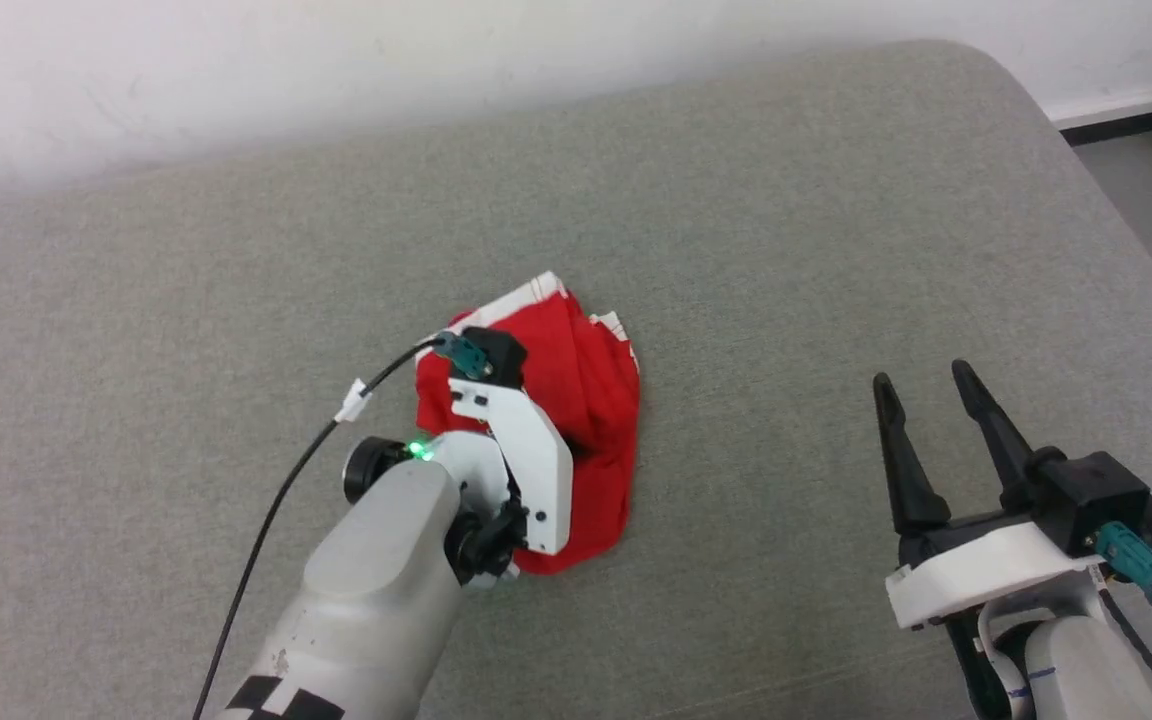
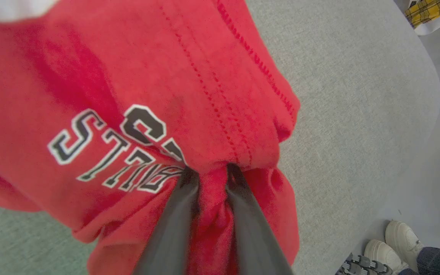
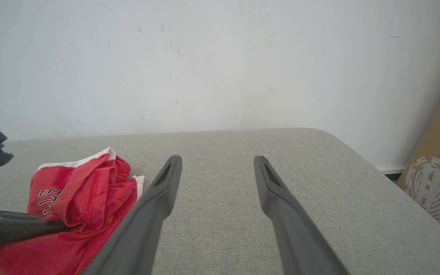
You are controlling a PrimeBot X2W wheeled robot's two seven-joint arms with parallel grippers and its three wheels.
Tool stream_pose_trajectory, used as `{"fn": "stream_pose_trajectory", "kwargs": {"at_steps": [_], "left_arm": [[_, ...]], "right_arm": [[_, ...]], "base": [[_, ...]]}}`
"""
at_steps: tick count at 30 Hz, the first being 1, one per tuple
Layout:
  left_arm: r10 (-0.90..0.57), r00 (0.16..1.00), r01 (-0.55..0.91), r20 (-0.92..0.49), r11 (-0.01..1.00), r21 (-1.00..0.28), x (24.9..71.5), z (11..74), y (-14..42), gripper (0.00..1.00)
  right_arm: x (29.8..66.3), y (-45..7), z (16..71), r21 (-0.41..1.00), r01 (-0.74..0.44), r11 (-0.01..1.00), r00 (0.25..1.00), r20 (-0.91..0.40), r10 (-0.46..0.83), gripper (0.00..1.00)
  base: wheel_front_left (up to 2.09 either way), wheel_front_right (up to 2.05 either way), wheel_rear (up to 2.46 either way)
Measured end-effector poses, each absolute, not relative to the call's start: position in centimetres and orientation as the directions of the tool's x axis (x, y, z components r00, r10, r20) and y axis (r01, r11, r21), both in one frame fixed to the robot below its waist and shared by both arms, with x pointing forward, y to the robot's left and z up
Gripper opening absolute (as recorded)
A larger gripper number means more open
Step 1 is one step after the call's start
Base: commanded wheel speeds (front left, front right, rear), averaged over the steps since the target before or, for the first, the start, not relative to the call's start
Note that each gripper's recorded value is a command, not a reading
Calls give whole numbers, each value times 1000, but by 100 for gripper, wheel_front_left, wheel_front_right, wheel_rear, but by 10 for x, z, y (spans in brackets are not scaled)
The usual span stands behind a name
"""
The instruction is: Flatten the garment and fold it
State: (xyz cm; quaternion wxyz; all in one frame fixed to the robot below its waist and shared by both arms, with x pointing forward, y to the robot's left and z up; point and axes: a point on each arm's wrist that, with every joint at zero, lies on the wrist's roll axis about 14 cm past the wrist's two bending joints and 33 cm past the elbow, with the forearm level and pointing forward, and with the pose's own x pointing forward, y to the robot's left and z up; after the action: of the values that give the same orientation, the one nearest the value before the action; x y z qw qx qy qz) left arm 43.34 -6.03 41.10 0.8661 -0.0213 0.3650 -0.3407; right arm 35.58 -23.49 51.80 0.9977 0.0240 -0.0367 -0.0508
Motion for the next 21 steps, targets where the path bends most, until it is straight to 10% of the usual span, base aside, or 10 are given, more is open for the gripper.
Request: {"fn": "stream_pose_trajectory", "kwargs": {"at_steps": [11, 21], "left_arm": [[-633, 740, 528, -230, 757, -385, 460, 489, -44, 100], [-298, 943, 328, 148, 909, -258, 466, 555, 79, 100]], "right_arm": [[368, -208, 523, 55, 14, 998, 996, 86, -19, 100], [382, -168, 541, 41, -110, 993, 987, 119, 105, 100]], "base": [[0, 0, 0], [0, 0, 0]]}}
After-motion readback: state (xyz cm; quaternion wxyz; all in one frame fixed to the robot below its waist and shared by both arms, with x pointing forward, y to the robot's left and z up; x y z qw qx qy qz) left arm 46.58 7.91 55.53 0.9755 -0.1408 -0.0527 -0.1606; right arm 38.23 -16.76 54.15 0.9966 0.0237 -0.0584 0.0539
